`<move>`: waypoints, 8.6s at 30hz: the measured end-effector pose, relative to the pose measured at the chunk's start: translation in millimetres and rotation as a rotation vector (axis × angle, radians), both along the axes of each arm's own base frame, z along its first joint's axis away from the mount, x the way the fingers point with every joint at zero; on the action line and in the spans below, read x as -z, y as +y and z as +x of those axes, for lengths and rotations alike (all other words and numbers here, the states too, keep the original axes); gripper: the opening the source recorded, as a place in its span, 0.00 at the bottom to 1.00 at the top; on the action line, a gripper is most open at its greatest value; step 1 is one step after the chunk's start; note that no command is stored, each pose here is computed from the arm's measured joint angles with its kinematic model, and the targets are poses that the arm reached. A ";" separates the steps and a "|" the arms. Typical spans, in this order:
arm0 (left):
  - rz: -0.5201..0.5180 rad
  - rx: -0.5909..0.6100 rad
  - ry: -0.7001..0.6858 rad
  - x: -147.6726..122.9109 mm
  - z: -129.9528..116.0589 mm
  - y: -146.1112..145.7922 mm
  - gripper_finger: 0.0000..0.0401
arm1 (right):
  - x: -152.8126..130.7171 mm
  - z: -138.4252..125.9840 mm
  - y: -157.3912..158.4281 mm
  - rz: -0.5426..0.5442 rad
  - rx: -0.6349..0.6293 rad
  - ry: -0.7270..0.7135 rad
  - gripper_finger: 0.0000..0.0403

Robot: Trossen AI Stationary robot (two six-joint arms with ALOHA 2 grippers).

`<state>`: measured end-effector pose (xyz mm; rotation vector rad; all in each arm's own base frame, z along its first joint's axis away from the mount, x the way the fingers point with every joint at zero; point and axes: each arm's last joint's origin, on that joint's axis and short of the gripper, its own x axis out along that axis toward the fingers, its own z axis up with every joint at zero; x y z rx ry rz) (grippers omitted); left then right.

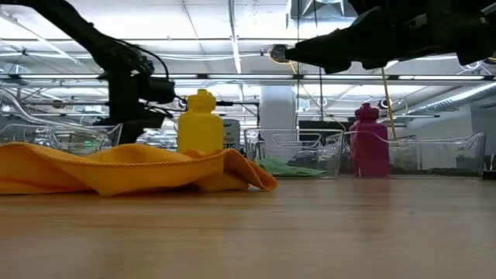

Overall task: Pick & Place Sports Items
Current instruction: Put the top left yellow spring keychain into the bottom transparent bin, then put the top yellow spring keychain into the bottom transparent bin

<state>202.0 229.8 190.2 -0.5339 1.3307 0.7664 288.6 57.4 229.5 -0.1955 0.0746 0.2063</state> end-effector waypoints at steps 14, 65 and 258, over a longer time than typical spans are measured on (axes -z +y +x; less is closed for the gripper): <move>-0.031 0.071 0.047 0.8 -3.2 -3.3 0.30 | 0.0 0.0 0.0 0.000 0.000 0.000 0.33; 0.074 -0.412 0.048 36.5 -37.6 34.6 0.33 | 0.0 0.0 -0.1 0.011 0.001 0.002 0.33; 0.215 0.479 -0.226 -112.1 29.7 -77.4 0.41 | 1.3 -0.1 0.0 0.034 0.004 0.021 0.33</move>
